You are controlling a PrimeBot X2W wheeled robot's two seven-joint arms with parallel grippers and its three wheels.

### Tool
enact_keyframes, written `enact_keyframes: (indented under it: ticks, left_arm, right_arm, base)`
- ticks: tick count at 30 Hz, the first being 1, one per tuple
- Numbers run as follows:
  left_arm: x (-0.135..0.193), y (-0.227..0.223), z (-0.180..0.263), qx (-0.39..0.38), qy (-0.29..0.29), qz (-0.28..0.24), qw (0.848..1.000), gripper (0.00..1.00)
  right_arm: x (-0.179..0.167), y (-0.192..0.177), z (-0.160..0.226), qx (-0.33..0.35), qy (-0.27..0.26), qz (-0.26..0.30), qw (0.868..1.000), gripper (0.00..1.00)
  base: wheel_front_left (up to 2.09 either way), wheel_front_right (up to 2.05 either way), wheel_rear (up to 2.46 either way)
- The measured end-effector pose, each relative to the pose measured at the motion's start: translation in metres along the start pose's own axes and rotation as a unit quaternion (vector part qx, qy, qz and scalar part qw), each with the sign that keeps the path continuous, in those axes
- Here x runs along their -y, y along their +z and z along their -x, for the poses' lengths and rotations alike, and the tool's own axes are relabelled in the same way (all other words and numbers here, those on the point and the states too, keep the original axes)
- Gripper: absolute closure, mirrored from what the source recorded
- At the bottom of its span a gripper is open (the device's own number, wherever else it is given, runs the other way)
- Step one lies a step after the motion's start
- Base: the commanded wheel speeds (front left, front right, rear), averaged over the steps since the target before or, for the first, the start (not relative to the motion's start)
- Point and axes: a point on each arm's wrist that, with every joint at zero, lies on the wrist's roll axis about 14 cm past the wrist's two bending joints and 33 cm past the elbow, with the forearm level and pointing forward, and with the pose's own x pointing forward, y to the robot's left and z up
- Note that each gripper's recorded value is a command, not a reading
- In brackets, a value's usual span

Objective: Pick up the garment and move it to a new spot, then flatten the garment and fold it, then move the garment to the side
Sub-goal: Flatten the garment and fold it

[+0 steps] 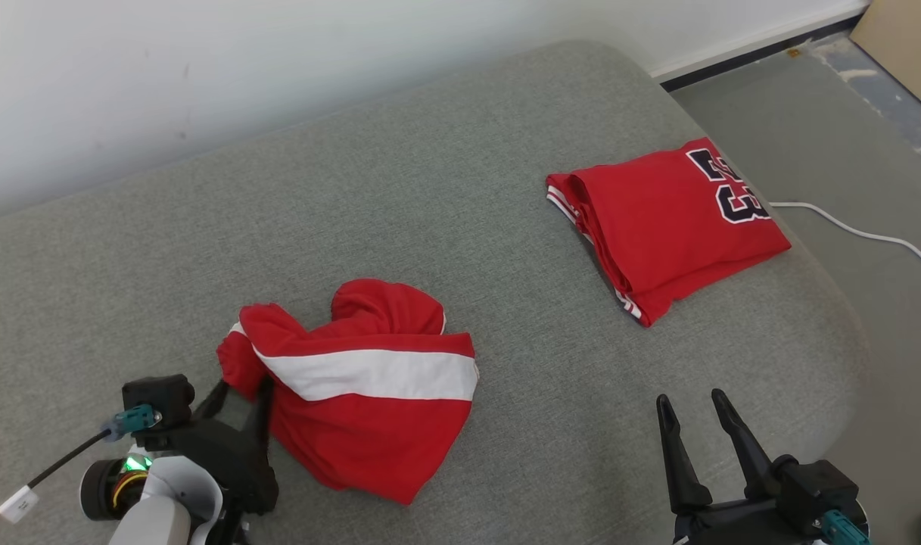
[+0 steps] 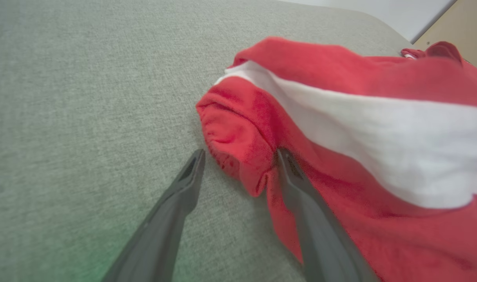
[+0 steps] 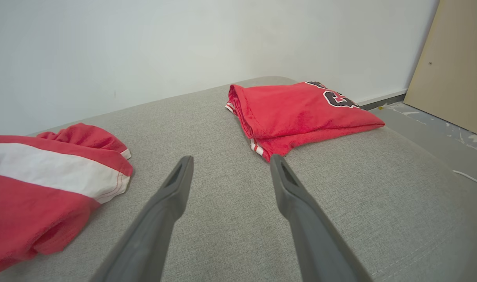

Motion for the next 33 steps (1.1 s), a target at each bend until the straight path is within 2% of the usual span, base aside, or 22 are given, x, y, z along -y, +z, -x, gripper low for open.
enact_keyframes:
  ticks: [5,12,17,23,33]
  left_arm:
    - [-0.001,0.011,0.004,0.034,0.002,0.009,0.999,1.00]
    - [0.010,0.054,0.018,0.136,-0.006,0.020,0.991,1.00]
    - [0.012,0.059,0.039,0.160,-0.004,0.025,0.987,1.00]
    - [0.002,0.039,0.072,0.156,0.024,0.023,0.987,1.00]
    - [-0.005,-0.024,0.117,0.092,0.072,0.054,0.992,1.00]
  right_arm:
    - [-0.004,0.001,-0.004,0.002,0.006,-0.001,1.000,0.00]
    - [-0.020,0.000,-0.010,0.004,0.031,-0.004,0.999,0.00]
    - [-0.030,0.001,-0.013,0.007,0.048,-0.008,0.999,0.00]
    - [-0.043,-0.001,-0.015,0.005,0.069,-0.011,0.998,0.00]
    - [-0.064,0.001,-0.021,0.010,0.105,-0.013,0.994,0.00]
  base:
    - [0.00,0.00,0.00]
    - [0.00,0.00,0.00]
    - [0.00,0.00,0.00]
    - [0.00,0.00,0.00]
    - [0.00,0.00,0.00]
